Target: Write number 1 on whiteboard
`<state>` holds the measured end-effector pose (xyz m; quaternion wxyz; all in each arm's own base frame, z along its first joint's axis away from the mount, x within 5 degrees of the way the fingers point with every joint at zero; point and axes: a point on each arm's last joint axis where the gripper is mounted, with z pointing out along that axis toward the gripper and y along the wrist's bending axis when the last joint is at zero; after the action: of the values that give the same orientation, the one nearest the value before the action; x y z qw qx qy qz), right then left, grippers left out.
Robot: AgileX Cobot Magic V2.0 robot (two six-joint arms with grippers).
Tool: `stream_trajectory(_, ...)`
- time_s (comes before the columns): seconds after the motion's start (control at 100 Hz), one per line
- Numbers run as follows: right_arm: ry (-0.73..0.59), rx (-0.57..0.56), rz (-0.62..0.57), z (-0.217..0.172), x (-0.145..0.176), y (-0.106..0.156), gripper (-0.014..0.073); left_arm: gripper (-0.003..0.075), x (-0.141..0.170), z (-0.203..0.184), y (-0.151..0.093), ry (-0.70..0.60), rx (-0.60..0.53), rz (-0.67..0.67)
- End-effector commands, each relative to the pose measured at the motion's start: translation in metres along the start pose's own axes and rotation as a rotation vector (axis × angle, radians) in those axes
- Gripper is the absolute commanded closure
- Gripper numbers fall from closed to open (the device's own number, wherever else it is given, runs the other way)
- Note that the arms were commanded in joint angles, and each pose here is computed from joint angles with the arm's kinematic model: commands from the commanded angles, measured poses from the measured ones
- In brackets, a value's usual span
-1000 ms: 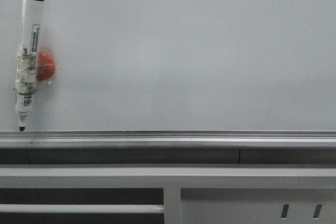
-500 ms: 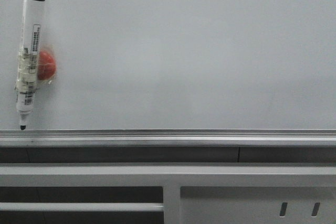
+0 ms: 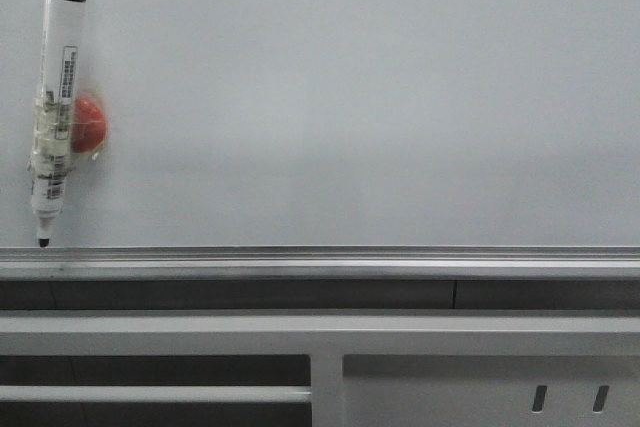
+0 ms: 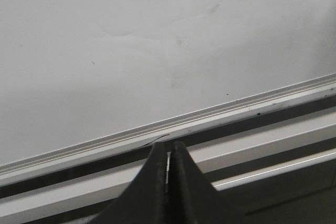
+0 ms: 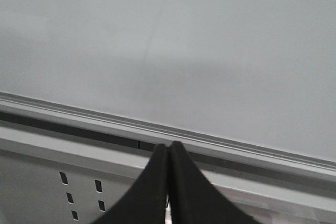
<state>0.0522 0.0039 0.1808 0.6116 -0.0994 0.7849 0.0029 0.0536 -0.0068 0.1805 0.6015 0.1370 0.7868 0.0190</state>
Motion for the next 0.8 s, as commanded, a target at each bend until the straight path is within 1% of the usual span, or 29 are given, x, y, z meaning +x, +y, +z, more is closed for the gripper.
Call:
stream_trajectory(0.0,-0.015,0.005,-0.009,0.0,0.002,0.0,0.0645,0.074,0.007,0.005,-0.003,-0.001,0.015,-0.004)
stream_trajectory(0.19,-0.015,0.005,-0.009,0.0,0.002,0.0,0.0645,0.074,0.007,0.005,-0.003,-0.001,0.015,-0.004)
stream_trajectory(0.26,-0.032,0.007,-0.02,0.0,0.0,0.0,0.0645,0.074,0.006,0.005,-0.002,-0.019,0.013,-0.005)
stream_trajectory(0.33,-0.09,0.006,-0.038,0.0,-0.005,0.0,0.0645,0.074,-0.001,0.005,-0.002,-0.092,0.013,-0.046)
stream_trajectory(0.37,-0.131,0.001,-0.038,0.0,-0.008,0.001,0.0645,0.074,-0.007,0.004,-0.002,-0.162,0.015,-0.101)
stream_trajectory(0.38,-0.147,-0.001,-0.038,0.0,-0.01,0.001,0.0645,0.074,-0.007,0.004,-0.002,-0.162,0.017,-0.112)
stream_trajectory(0.39,-0.168,-0.004,-0.039,-0.001,-0.011,0.001,0.0645,0.074,-0.01,0.003,-0.002,-0.192,0.019,-0.147)
stream_trajectory(0.4,-0.18,-0.005,-0.039,-0.001,-0.012,0.001,0.0645,0.074,-0.011,0.003,-0.001,-0.201,0.017,-0.148)
stream_trajectory(0.45,-0.259,-0.016,-0.037,-0.002,-0.019,0.003,0.0645,0.074,-0.017,0.002,0.0,-0.268,0.017,-0.231)
stream_trajectory(0.5,-0.347,-0.034,-0.001,-0.005,-0.027,0.004,0.0645,0.074,-0.021,0.0,0.002,-0.323,0.014,-0.315)
stream_trajectory(0.56,-0.461,-0.057,0.083,-0.009,-0.036,0.004,0.0645,0.074,-0.025,-0.001,0.004,-0.373,0.005,-0.374)
stream_trajectory(0.63,-0.543,-0.071,0.179,-0.012,-0.043,0.002,0.0645,0.074,-0.027,-0.002,0.006,-0.403,0.002,-0.446)
stream_trajectory(0.71,-0.542,-0.082,0.292,-0.012,-0.043,0.001,0.0645,0.074,-0.028,-0.002,0.008,-0.412,0.007,-0.545)
stream_trajectory(0.79,-0.516,-0.088,0.342,-0.011,-0.041,0.0,0.0645,0.074,-0.027,-0.002,0.009,-0.41,0.011,-0.612)
